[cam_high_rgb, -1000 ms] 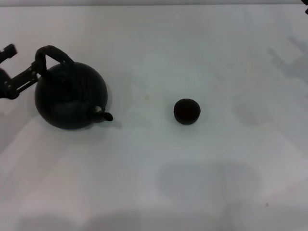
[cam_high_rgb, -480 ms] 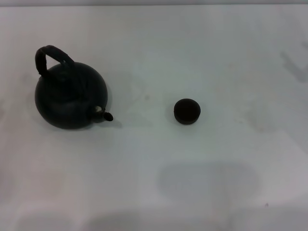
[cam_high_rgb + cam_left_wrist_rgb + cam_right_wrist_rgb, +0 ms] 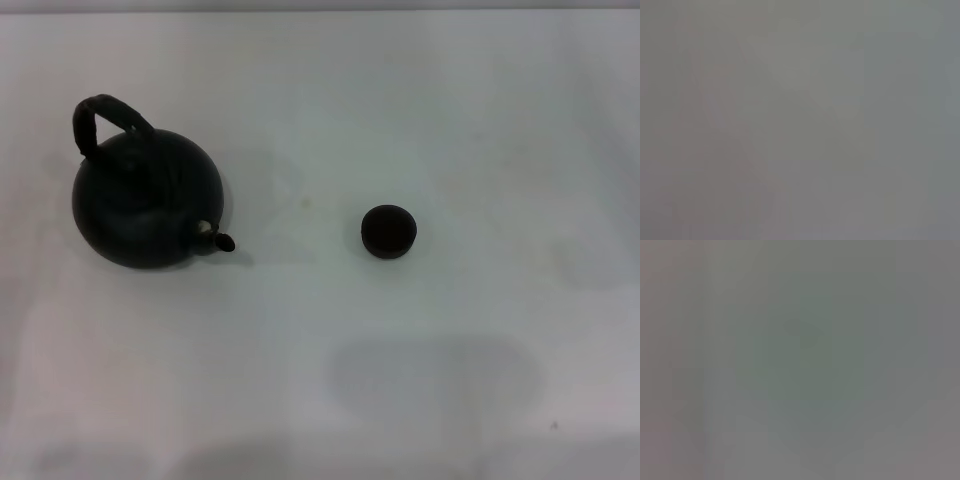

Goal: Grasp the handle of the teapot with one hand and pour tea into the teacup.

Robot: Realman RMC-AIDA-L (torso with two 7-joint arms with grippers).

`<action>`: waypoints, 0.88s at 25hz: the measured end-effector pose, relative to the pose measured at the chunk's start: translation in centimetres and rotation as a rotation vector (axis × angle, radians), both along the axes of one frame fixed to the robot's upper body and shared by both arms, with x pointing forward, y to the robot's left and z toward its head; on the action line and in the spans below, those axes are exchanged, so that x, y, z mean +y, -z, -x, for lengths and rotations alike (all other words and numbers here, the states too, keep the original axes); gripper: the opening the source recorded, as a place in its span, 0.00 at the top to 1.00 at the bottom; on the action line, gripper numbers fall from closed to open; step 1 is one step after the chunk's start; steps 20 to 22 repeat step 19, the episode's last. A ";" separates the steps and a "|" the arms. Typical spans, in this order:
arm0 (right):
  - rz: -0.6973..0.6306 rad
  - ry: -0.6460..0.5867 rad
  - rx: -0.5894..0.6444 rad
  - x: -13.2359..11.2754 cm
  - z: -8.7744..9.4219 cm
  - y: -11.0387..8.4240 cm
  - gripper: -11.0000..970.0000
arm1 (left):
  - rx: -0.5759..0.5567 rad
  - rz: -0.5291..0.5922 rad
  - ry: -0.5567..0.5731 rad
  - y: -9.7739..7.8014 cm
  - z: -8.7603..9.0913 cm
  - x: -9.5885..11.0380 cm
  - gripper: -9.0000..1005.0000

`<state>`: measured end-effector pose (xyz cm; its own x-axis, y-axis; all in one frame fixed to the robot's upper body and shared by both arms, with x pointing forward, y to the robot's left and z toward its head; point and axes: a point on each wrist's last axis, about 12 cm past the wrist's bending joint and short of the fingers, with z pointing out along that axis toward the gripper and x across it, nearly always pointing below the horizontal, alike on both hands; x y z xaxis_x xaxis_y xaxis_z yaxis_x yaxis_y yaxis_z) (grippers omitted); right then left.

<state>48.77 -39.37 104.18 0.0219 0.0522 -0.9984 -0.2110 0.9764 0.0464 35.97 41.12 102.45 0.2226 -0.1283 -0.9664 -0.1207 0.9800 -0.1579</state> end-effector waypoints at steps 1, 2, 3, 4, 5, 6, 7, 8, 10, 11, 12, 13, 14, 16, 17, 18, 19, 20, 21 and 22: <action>-0.010 0.062 -0.007 -0.4 0.4 0.4 0.12 | -0.004 -0.002 -0.002 0.0 -0.1 -0.1 0.21; -0.012 0.108 -0.011 -0.6 0.7 0.6 0.12 | -0.006 -0.008 -0.003 0.0 -0.4 -0.3 0.21; -0.023 0.160 -0.017 -0.9 1.0 0.9 0.12 | -0.008 -0.012 -0.003 0.1 -0.7 -0.5 0.21; -0.031 0.201 -0.020 -1.1 1.3 1.1 0.12 | -0.011 -0.016 -0.001 0.1 -1.0 -0.8 0.21; -0.039 0.230 -0.023 -1.3 1.5 1.2 0.12 | -0.013 -0.016 -0.002 0.2 -1.4 -1.0 0.21; -0.041 0.240 -0.024 -1.4 1.6 1.3 0.12 | -0.014 -0.017 -0.003 0.3 -1.7 -1.2 0.21; -0.043 0.244 -0.024 -1.4 1.7 1.3 0.12 | -0.013 -0.021 -0.002 0.4 -2.3 -1.7 0.21; -0.041 0.238 -0.022 -1.4 1.7 1.3 0.12 | -0.012 -0.026 0.000 0.5 -2.5 -1.9 0.21; -0.040 0.229 -0.023 -1.3 1.6 1.3 0.12 | -0.008 -0.041 0.005 0.6 -3.1 -2.4 0.21; -0.038 0.225 -0.022 -1.3 1.5 1.2 0.12 | -0.006 -0.045 0.008 0.6 -3.4 -2.7 0.21; -0.034 0.221 -0.020 -1.2 1.5 1.2 0.12 | -0.004 -0.042 0.013 0.7 -3.8 -2.9 0.21; -0.027 0.216 -0.017 -1.2 1.4 1.2 0.12 | -0.002 -0.036 0.017 0.8 -4.1 -3.2 0.21; -0.018 0.210 -0.011 -1.2 1.3 1.3 0.12 | 0.004 -0.025 0.022 0.9 -4.4 -3.5 0.21; 0.002 0.192 0.001 -1.1 1.0 1.3 0.12 | 0.016 -0.006 0.022 1.1 -5.0 -3.9 0.21; 0.010 0.181 0.008 -1.0 0.9 1.2 0.12 | 0.028 0.005 0.015 1.3 -5.1 -4.0 0.21; 0.018 0.167 0.014 -0.9 0.7 1.3 0.12 | 0.037 0.013 0.010 1.4 -5.3 -4.1 0.21; 0.022 0.158 0.018 -0.8 0.6 1.3 0.12 | 0.047 0.020 0.006 1.6 -5.5 -4.2 0.21; 0.022 0.158 0.018 -0.8 0.6 1.3 0.12 | 0.047 0.020 0.006 1.6 -5.5 -4.2 0.21; 0.022 0.158 0.018 -0.8 0.6 1.3 0.12 | 0.047 0.020 0.006 1.6 -5.5 -4.2 0.21; 0.022 0.158 0.018 -0.8 0.6 1.3 0.12 | 0.047 0.020 0.006 1.6 -5.5 -4.2 0.21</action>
